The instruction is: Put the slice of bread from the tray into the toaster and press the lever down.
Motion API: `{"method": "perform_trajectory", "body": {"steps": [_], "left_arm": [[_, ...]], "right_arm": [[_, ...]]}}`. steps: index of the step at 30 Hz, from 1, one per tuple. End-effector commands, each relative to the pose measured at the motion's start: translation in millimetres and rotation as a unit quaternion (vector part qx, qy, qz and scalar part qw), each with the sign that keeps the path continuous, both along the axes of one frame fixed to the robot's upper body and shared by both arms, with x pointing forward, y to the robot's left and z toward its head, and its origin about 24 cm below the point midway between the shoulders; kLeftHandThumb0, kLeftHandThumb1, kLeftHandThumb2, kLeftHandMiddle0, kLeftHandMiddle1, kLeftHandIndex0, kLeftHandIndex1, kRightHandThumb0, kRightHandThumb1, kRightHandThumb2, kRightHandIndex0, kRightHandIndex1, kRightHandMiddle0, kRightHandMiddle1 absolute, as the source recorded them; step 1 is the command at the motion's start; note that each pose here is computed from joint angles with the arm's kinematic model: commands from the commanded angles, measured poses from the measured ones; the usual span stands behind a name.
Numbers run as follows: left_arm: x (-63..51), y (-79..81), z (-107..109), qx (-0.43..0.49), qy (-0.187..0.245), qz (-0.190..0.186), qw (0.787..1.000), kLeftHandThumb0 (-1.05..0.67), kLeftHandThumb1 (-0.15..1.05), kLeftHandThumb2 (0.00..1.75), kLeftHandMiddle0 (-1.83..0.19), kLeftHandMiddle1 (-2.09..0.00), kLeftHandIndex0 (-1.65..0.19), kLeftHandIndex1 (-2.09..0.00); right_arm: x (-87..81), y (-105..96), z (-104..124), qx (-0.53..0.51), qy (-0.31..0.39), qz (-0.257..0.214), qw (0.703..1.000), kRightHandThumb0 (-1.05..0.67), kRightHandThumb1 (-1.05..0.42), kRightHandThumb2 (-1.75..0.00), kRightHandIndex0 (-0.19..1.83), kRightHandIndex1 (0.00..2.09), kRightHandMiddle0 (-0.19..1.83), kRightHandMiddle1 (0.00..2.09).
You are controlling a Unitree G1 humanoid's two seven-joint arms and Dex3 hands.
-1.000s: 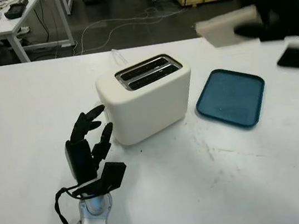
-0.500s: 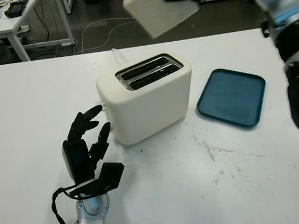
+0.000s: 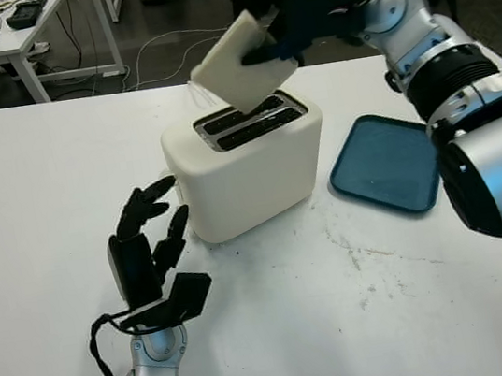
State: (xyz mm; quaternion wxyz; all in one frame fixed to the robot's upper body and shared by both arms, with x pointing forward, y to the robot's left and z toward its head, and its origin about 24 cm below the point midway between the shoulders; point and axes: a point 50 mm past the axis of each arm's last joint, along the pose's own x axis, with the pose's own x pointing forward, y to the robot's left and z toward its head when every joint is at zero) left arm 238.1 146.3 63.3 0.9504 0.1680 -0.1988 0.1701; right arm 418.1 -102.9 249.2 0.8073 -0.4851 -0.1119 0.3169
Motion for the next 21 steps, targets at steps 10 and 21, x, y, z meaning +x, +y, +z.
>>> {"method": "perform_trajectory", "body": {"steps": [10,21], "left_arm": [[0.6,-2.8,2,0.001,-0.004,-0.002,1.000,-0.23,0.92,0.18,-0.49,-1.14,-0.57,-0.61],[0.4,-2.6,1,0.005,-0.004,-0.002,1.000,-0.24,0.92,0.18,-0.50,-1.13,-0.57,-0.61]], "right_arm": [[-0.6,-1,-4,-0.038,-0.004,0.004,0.999,-0.54,-0.92,-0.30,1.05,1.75,0.88,1.75],[-0.5,-10,12,-0.029,-0.007,-0.004,1.000,-0.53,-0.92,-0.28,1.10,1.75,0.94,1.75]]}}
